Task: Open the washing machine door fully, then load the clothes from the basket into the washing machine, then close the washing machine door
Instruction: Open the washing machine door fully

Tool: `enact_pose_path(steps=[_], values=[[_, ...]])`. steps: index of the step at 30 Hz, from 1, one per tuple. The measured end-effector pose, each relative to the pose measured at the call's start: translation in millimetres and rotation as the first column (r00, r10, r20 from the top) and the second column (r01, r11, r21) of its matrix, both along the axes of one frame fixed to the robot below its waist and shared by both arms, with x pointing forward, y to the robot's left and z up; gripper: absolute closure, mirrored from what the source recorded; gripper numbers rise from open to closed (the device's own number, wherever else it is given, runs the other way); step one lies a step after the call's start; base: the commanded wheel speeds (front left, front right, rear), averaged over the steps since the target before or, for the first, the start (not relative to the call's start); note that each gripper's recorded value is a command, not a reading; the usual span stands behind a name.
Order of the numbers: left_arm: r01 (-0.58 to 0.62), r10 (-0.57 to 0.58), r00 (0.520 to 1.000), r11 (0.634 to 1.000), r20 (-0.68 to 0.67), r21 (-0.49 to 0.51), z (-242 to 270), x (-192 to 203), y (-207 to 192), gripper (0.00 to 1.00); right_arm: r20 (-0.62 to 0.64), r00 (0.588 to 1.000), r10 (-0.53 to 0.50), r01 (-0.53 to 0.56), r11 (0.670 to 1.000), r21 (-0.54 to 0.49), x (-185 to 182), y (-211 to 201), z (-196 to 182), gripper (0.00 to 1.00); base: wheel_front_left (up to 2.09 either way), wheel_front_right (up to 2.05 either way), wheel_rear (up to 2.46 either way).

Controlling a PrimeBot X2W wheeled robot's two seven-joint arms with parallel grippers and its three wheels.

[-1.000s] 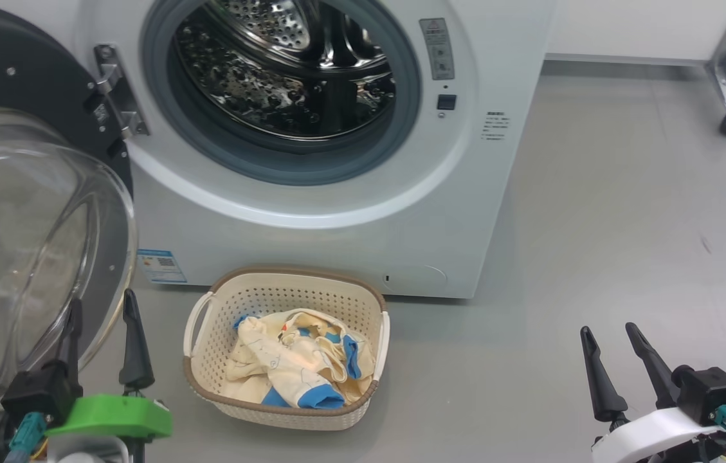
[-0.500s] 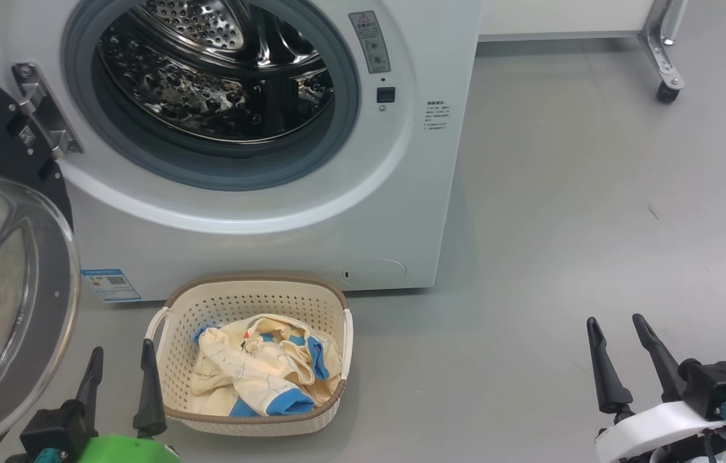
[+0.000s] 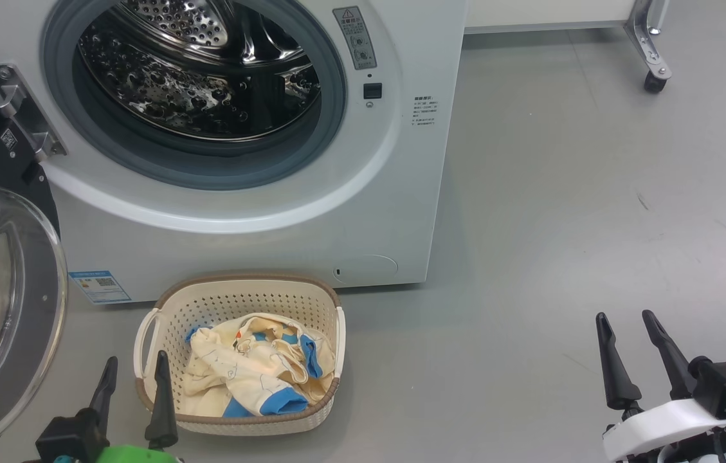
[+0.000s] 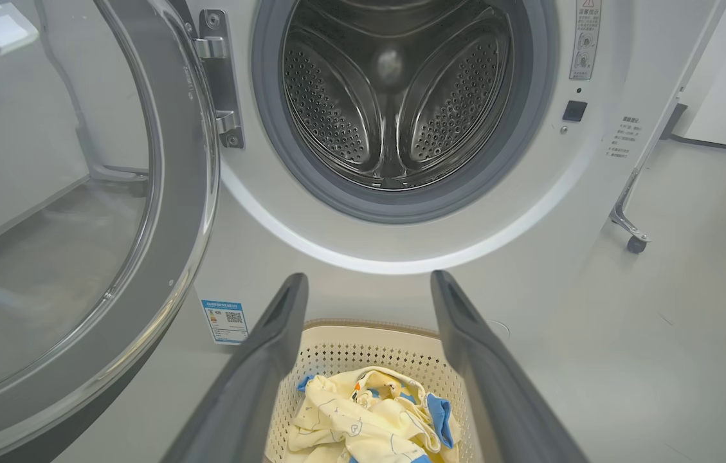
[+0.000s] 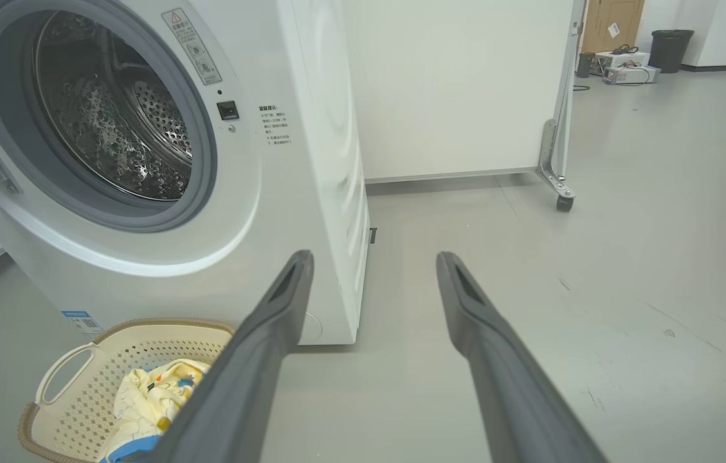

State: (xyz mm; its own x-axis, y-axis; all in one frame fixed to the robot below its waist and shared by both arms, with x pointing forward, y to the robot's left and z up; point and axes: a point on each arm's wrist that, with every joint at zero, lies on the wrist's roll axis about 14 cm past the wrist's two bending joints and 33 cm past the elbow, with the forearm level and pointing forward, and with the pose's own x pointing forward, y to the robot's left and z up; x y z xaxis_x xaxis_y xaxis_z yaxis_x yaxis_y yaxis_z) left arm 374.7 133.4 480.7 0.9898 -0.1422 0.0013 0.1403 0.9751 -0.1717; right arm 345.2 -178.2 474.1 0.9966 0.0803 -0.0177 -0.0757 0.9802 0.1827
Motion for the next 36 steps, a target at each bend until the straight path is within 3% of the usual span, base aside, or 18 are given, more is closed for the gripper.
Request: enact_pose_path(steps=[36], values=[[-0.032,0.031,0.999,0.998,0.009,0.054,1.2,-7.2,11.0,0.0,0.007,0.999,0.036,-0.036,0.999,-0.002,6.7,10.2,1.9,0.0,0.0,0.0,0.0]])
